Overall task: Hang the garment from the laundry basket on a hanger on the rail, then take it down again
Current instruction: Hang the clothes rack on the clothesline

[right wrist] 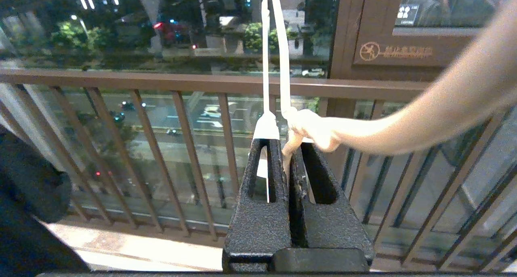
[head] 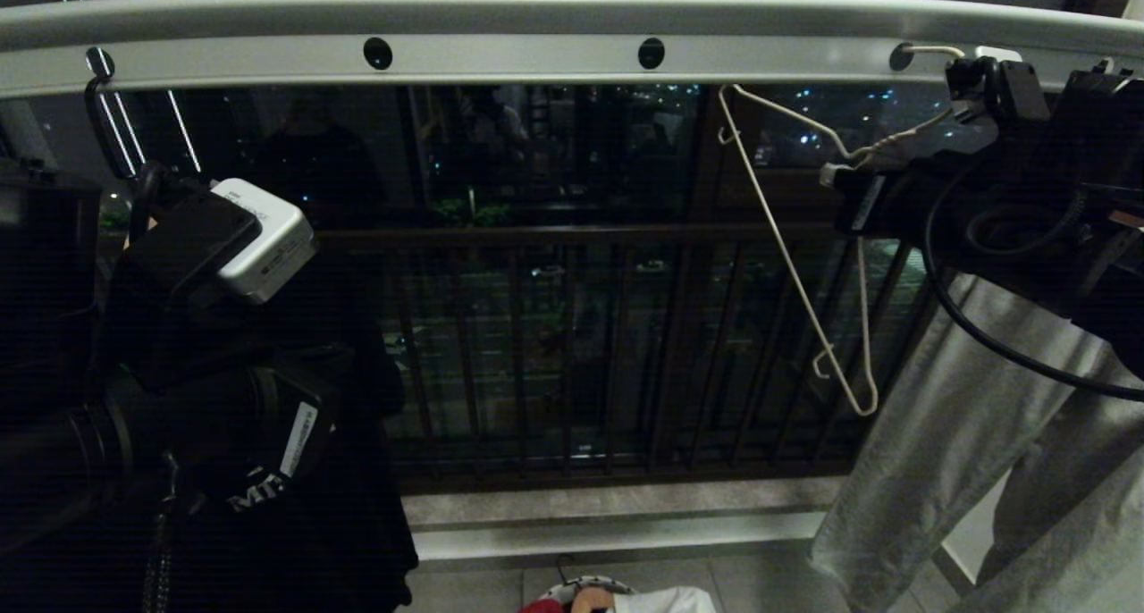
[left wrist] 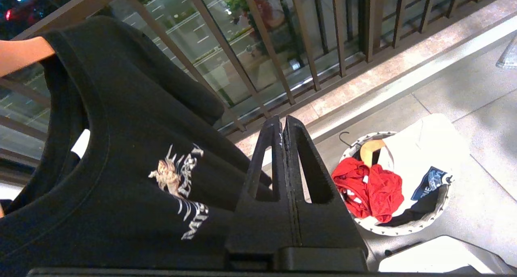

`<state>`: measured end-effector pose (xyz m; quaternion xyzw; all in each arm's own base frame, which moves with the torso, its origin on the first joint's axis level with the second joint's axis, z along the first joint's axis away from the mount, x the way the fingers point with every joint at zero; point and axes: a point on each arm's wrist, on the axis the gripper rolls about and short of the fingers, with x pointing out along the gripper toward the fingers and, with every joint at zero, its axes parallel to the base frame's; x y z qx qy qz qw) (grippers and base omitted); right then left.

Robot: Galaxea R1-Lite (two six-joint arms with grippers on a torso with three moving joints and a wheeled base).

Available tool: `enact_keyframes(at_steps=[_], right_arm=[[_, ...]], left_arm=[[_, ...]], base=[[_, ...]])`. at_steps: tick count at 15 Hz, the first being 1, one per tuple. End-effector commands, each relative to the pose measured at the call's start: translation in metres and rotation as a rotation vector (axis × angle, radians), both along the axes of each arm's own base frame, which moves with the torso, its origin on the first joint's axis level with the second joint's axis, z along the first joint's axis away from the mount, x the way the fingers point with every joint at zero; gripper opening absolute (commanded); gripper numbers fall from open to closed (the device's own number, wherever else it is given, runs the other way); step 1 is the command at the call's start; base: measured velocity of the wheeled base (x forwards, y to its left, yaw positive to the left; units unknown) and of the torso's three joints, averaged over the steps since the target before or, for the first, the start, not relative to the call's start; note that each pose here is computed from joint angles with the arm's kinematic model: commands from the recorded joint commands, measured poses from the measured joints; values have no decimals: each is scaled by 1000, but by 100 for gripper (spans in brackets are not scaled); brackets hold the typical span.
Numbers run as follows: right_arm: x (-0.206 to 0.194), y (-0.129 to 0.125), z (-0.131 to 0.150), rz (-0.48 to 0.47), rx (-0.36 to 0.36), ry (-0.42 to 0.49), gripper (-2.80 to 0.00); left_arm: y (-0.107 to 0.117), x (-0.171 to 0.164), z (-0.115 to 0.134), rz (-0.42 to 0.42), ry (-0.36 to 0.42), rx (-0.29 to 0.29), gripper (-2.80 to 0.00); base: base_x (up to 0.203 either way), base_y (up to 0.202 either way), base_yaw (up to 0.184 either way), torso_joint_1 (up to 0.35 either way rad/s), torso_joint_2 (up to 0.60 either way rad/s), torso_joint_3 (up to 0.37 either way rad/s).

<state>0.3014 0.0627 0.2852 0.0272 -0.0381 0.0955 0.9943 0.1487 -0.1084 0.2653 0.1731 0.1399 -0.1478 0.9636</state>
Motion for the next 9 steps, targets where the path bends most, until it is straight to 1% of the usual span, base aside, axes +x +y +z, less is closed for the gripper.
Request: enact_keyframes(at_steps=[1,3,5,9], right_arm=[[2,1,1,0,-12,-7,-280],[6,1,3,-2,-22,-14,-280],[9,1,0,-8,-55,56,-280],[13,2,-11,-11,-67,100,-280]], left_arm=[[0,1,0,1,2,3,-280],[0,0,0,1,0,2,-280],[0,0,0,1,-2,0,-280],[0,0,0,1,-2,0,-280]], base=[[0,0,0,0,0,0],[0,0,0,0,0,0],[0,0,0,0,0,0],[0,0,0,0,0,0]])
